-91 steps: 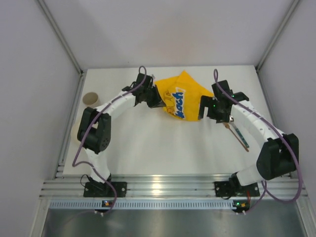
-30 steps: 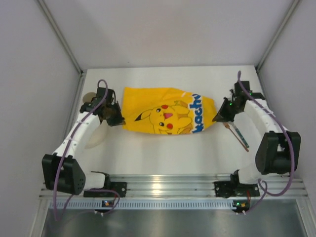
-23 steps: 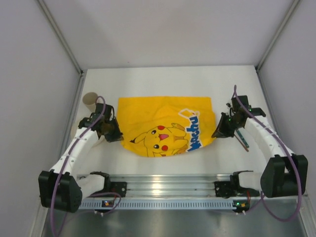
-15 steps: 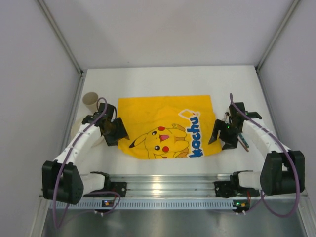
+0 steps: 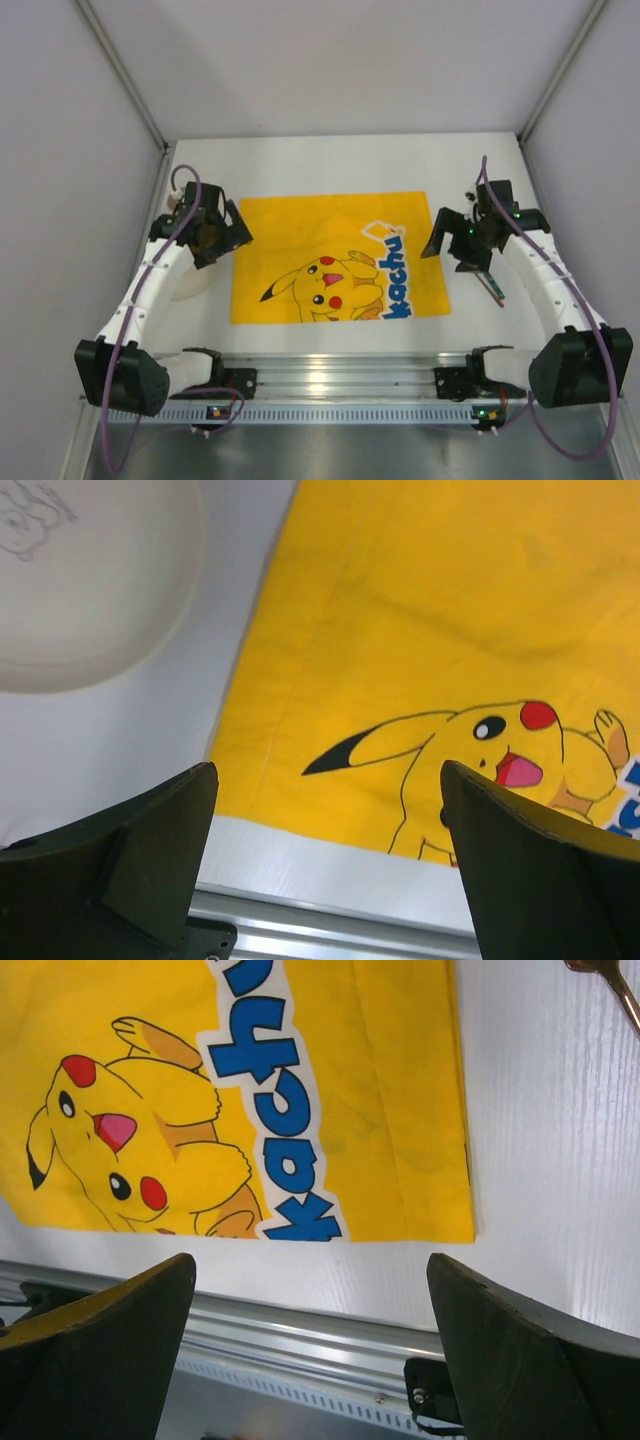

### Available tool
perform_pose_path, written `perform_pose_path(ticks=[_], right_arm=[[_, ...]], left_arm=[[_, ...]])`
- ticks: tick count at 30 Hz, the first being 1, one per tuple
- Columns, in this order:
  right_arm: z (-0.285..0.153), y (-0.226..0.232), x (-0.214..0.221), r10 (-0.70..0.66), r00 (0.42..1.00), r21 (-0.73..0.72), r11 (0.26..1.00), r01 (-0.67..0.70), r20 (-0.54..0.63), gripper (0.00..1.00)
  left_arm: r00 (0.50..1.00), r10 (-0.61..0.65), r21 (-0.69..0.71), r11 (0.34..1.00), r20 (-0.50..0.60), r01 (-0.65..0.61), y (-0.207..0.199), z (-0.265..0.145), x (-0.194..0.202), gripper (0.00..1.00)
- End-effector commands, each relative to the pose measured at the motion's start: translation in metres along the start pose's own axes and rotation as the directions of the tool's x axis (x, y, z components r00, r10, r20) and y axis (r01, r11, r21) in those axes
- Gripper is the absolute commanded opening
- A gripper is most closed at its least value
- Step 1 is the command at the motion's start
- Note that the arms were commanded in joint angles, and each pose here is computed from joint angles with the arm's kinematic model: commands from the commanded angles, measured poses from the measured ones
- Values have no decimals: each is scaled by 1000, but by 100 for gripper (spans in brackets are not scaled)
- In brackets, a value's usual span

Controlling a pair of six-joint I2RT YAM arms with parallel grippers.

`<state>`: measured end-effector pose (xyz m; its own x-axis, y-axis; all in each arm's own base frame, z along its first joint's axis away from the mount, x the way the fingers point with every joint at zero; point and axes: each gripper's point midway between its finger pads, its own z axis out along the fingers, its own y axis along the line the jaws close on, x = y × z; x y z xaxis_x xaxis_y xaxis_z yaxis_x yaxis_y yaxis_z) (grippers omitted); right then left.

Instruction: Set the dinner table for one person

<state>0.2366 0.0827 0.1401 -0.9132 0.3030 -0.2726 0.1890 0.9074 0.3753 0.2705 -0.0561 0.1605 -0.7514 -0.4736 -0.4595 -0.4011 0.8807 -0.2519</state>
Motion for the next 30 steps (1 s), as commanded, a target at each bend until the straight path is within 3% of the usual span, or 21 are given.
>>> perform_pose_path(ticks=[1,4,8,11,14,18,24,30], right_arm=[[-18,16,-7,-8,999,-50,999,11,49,100],[-19,13,1,-1,999,-45,999,3,35,100],[-24,12,10,7,1000,-47,999,-6,25,100],[-26,9,14,5,1000,-36,999,-4,19,100],[-28,7,20,0,1000,-20,1000,0,2,100],[-29,9,26,-14,1000,-22,1000,13,-19,100],[-27,5,31,-33,998,11,999,34,-49,100],[-24,4,34,-57,996,34,998,59,-71,100]], left_arm=[[993,-46,-150,987,112,62,29,-7,-28,98],[976,-146,-244,952,161,183,62,-4,-38,98],[878,-412,-321,820,243,474,117,1,-29,98],[836,-477,-336,767,270,546,137,6,-21,98],[804,-554,-350,725,216,594,151,30,3,98],[717,-672,-272,667,183,694,146,59,17,98],[728,-637,-228,692,253,685,157,75,8,98],[703,-644,-250,658,302,710,180,84,10,98]])
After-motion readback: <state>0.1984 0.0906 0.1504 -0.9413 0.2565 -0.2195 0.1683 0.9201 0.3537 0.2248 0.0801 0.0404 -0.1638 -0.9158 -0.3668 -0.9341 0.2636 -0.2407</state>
